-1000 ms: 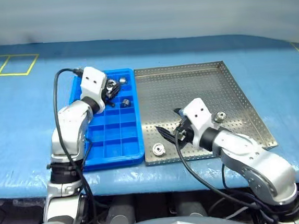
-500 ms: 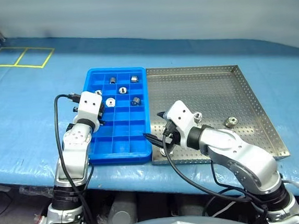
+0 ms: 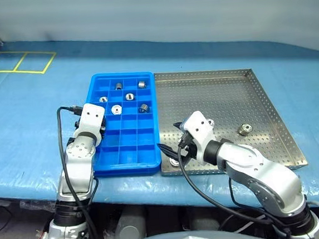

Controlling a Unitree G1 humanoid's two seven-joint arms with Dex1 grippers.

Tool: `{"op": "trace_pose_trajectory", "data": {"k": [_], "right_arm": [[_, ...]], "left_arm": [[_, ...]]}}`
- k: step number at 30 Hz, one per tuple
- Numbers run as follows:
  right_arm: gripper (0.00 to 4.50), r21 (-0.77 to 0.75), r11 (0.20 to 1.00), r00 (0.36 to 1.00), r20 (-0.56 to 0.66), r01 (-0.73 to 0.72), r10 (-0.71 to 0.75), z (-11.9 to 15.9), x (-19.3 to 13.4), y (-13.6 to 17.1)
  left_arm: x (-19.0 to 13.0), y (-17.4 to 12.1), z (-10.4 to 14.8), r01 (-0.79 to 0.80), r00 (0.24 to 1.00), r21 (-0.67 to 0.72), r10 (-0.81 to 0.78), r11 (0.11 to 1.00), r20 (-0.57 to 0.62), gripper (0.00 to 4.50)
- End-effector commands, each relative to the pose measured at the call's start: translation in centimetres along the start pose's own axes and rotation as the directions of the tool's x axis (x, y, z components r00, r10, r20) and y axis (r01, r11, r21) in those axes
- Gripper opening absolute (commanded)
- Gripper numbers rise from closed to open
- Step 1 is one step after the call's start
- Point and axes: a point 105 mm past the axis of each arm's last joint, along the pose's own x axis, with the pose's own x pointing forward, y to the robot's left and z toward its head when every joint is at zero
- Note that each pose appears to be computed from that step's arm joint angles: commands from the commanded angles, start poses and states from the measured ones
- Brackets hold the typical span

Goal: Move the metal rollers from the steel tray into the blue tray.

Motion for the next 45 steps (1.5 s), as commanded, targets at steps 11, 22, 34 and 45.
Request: {"op": "trace_pose_trajectory", "data": {"k": [11,22,34,45], "right_arm": [[4.5,0.009,0.938,0.936,-0.074,0.346,-0.345,-2.0,-7.4,-3.9],[4.5,0.101,0.873,0.878,-0.096,0.478,-0.469,-4.2,-9.8,-3.5],[4.5,0.153,0.844,0.858,-0.088,0.514,-0.506,-4.6,-10.0,-2.3],[4.5,0.145,0.853,0.865,-0.082,0.502,-0.495,-4.1,-9.6,-2.4]], "left_arm": [[-1.3,-11.2,12.1,0.696,0.618,0.186,-0.71,0.694,0.338,4.48],[-2.0,-19.8,11.4,0.914,0.346,0.168,-0.926,0.369,0.151,4.48],[-2.7,-21.4,6.7,0.921,0.313,0.267,-0.947,0.284,-0.072,4.48],[-3.1,-21.9,4.6,0.929,0.306,0.261,-0.941,0.262,-0.143,4.48]]}}
